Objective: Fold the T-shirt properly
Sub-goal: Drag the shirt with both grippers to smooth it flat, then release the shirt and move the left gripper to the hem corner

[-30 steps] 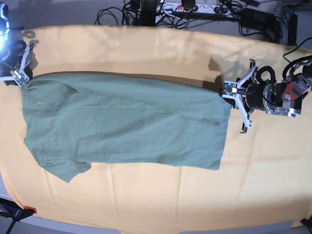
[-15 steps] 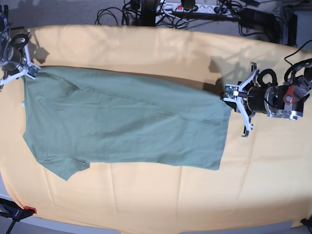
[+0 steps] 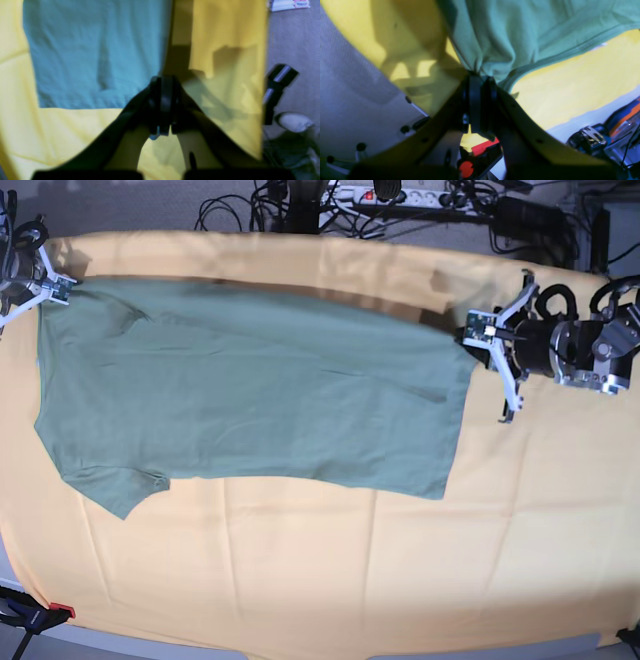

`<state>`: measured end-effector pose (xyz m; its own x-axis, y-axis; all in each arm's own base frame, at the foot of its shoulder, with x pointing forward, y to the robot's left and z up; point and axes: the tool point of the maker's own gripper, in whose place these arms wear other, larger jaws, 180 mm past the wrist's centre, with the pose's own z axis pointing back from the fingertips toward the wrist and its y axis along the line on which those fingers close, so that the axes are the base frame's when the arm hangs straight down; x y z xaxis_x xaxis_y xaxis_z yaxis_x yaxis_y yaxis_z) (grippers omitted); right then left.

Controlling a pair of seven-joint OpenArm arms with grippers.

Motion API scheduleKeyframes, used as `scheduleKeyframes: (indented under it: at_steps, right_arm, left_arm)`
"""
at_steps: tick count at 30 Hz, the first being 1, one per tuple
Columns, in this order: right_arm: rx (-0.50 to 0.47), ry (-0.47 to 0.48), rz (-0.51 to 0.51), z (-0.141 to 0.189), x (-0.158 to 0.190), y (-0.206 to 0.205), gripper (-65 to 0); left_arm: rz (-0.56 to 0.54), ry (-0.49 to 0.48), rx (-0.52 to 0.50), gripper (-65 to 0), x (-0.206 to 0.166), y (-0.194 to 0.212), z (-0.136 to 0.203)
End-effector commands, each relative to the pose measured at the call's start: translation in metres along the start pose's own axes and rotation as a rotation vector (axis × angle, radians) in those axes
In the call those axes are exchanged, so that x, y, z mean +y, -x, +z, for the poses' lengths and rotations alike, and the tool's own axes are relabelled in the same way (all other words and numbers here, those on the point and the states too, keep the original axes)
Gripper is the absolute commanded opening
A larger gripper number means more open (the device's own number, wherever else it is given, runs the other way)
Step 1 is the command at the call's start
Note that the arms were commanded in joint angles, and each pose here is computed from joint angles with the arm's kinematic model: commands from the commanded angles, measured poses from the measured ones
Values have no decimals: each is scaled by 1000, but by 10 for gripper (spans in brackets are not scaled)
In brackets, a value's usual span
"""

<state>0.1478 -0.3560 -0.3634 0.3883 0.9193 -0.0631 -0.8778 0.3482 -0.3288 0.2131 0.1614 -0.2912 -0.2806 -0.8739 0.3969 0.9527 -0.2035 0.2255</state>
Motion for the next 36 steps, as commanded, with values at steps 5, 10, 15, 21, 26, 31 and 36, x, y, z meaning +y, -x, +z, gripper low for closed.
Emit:
scheduleKeyframes:
  at_steps: [5,10,15,21,26,31,36]
  right_arm:
    - [47,22,32,4,-9,9,-650]
    - [89,-69,2,6,11,16,-650]
    - [84,-103,-11,7,18,14,-650]
    - [95,-105,-9,7,18,16,-650]
    - [107,-128,-30,8,22,18,-650]
    - [110,-137,-38,8,24,18,-650]
    - [110,-138,-38,8,24,18,-650]
  left_arm:
    - [-6,34,17,-650,-19,-1,6]
    - [5,63,6,-650,-30,-3,2]
    - [17,69,-7,-650,-31,-5,2]
    - [56,84,-50,-650,-34,-13,3]
    - [81,105,-45,-650,-40,-12,3]
    - [92,121,-36,-650,-46,-10,1]
    - [129,136,-76,-625,-48,-17,2]
